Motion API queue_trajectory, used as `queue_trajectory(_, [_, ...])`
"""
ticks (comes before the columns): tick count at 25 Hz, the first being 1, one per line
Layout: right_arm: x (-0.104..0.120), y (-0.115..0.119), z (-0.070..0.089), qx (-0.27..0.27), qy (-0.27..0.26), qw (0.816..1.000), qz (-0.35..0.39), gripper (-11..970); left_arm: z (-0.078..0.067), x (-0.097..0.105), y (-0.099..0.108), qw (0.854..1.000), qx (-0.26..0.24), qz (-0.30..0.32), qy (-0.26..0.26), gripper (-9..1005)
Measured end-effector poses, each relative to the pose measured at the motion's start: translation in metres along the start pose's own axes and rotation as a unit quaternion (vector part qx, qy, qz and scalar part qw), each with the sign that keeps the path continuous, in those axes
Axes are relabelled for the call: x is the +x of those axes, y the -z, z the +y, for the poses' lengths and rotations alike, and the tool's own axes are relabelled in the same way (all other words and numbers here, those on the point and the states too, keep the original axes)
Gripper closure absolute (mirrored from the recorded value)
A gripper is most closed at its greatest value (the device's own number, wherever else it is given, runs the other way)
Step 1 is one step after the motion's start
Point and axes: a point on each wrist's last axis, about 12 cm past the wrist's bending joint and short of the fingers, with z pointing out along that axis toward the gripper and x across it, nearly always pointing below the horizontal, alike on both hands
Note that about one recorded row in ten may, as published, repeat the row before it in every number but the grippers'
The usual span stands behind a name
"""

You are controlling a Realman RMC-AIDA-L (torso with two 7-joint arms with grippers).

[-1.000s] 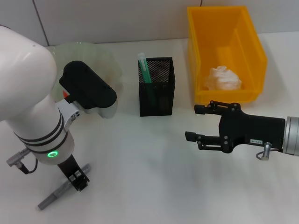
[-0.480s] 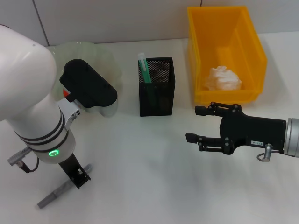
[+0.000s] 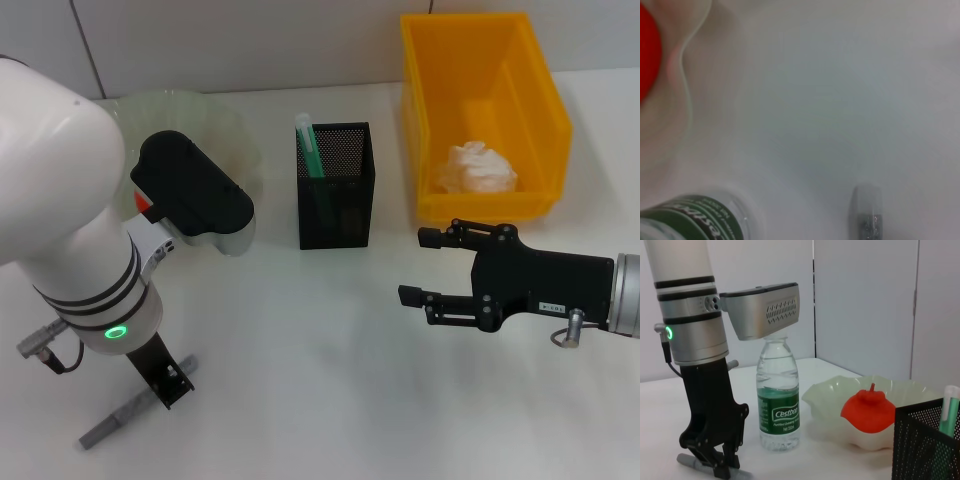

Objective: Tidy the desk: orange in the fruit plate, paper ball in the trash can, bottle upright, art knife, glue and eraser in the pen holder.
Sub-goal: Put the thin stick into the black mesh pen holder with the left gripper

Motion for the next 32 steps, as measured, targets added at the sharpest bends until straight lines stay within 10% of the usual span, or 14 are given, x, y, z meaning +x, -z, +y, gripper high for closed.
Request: queue_trajectory(32, [0.004, 0.004, 0.001, 0.008, -0.005, 1.0, 0.004, 194, -0.012, -0.024, 0.036, 0.994, -0.004, -0.104, -0.031, 862])
